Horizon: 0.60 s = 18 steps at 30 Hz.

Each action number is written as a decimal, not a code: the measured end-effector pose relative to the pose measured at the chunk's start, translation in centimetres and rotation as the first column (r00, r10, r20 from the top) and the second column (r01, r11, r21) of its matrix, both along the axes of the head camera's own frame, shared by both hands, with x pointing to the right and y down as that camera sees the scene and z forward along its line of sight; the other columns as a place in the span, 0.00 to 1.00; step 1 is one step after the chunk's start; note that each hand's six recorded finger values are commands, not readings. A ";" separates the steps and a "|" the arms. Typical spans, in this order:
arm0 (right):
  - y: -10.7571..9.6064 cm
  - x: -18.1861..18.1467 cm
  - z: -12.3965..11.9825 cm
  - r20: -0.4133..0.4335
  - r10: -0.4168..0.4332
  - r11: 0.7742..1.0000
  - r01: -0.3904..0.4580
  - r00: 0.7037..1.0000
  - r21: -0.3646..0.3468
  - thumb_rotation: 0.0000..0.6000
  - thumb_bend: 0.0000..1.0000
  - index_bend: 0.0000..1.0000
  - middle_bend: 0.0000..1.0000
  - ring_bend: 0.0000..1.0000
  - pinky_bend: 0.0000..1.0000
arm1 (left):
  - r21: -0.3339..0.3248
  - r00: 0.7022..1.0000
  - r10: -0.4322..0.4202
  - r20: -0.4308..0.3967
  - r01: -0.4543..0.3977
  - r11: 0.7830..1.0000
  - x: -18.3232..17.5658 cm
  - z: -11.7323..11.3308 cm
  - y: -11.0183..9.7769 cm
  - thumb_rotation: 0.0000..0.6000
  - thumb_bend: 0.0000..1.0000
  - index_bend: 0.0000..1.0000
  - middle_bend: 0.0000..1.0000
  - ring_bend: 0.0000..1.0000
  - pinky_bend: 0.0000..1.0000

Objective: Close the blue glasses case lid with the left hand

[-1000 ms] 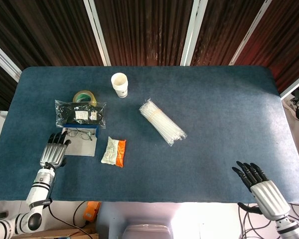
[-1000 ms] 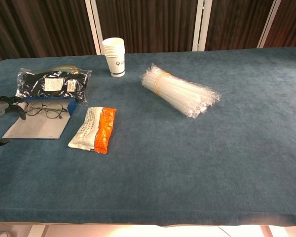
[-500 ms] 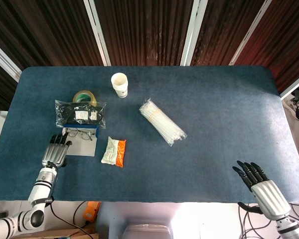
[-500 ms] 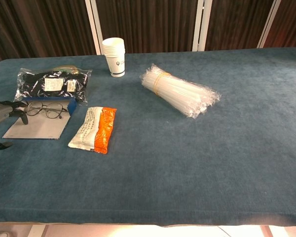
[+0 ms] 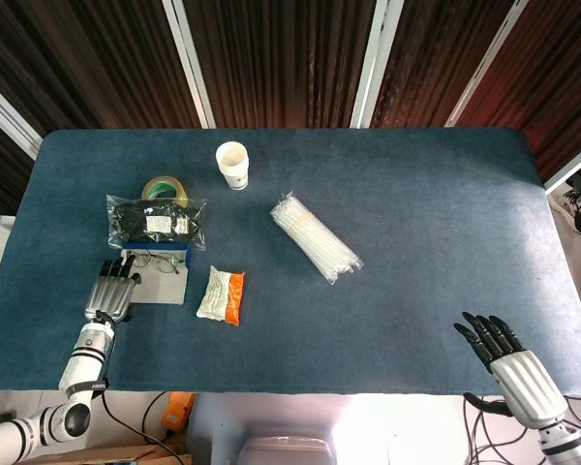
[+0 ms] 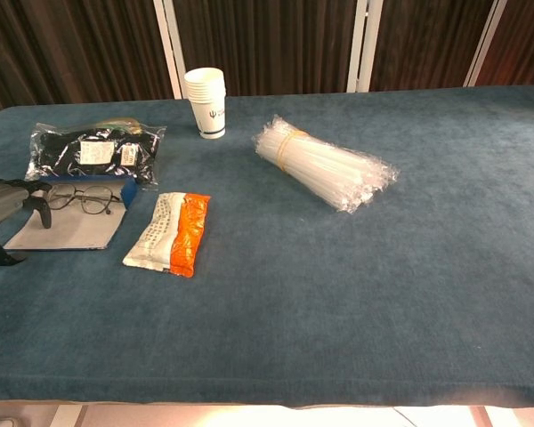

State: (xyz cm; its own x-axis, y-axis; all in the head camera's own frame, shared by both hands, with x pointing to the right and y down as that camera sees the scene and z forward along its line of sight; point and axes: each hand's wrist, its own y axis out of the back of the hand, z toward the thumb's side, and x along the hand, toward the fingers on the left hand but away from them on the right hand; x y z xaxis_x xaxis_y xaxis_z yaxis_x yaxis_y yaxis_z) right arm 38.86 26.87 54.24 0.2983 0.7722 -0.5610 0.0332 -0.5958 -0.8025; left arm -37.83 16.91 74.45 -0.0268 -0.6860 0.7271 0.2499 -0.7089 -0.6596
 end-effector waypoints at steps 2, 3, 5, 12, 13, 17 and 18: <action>0.0 0.0 0.0 0.000 0.000 1.000 0.000 1.000 0.000 1.00 0.27 0.00 0.00 0.00 0.00 | -0.001 1.000 0.003 0.002 -0.003 1.000 0.1 0.1 0.0 1.00 0.30 0.38 0.00 0.00 0.08; 0.0 0.0 0.0 0.000 0.000 1.000 0.000 1.000 0.000 1.00 0.27 0.00 0.00 0.00 0.00 | -0.001 1.000 0.005 0.004 -0.005 1.000 0.1 0.1 -0.1 1.00 0.30 0.39 0.00 0.00 0.08; 0.0 0.0 0.0 0.001 0.002 1.000 -0.002 1.000 0.001 1.00 0.27 0.00 0.00 0.00 0.00 | -0.001 1.000 0.006 0.007 -0.006 1.000 0.1 0.1 -0.1 1.00 0.30 0.40 0.00 0.00 0.08; -0.1 0.1 -0.1 0.001 0.003 1.000 -0.003 1.000 0.002 1.00 0.27 0.00 0.00 0.00 0.00 | -0.003 1.000 0.003 0.008 -0.003 1.000 0.1 0.2 -0.1 1.00 0.30 0.45 0.00 0.00 0.08; 0.0 0.1 -0.1 0.001 0.003 1.000 -0.003 1.000 0.002 1.00 0.27 0.00 0.00 0.00 0.00 | -0.003 1.000 0.002 0.007 -0.002 1.000 0.1 0.2 -0.1 1.00 0.30 0.46 0.00 0.00 0.09; -0.1 0.1 -0.2 0.002 0.005 1.000 -0.005 1.000 0.004 1.00 0.27 0.00 0.00 0.00 0.00 | 0.003 1.000 -0.015 -0.015 0.015 1.000 0.4 0.4 -0.3 1.00 0.31 0.49 0.00 0.00 0.10; -0.1 0.1 -0.2 0.002 0.005 1.000 -0.005 1.000 0.004 1.00 0.27 0.00 0.00 0.00 0.00 | 0.005 1.000 -0.019 -0.020 0.019 1.000 0.4 0.5 -0.3 1.00 0.31 0.49 0.00 0.00 0.10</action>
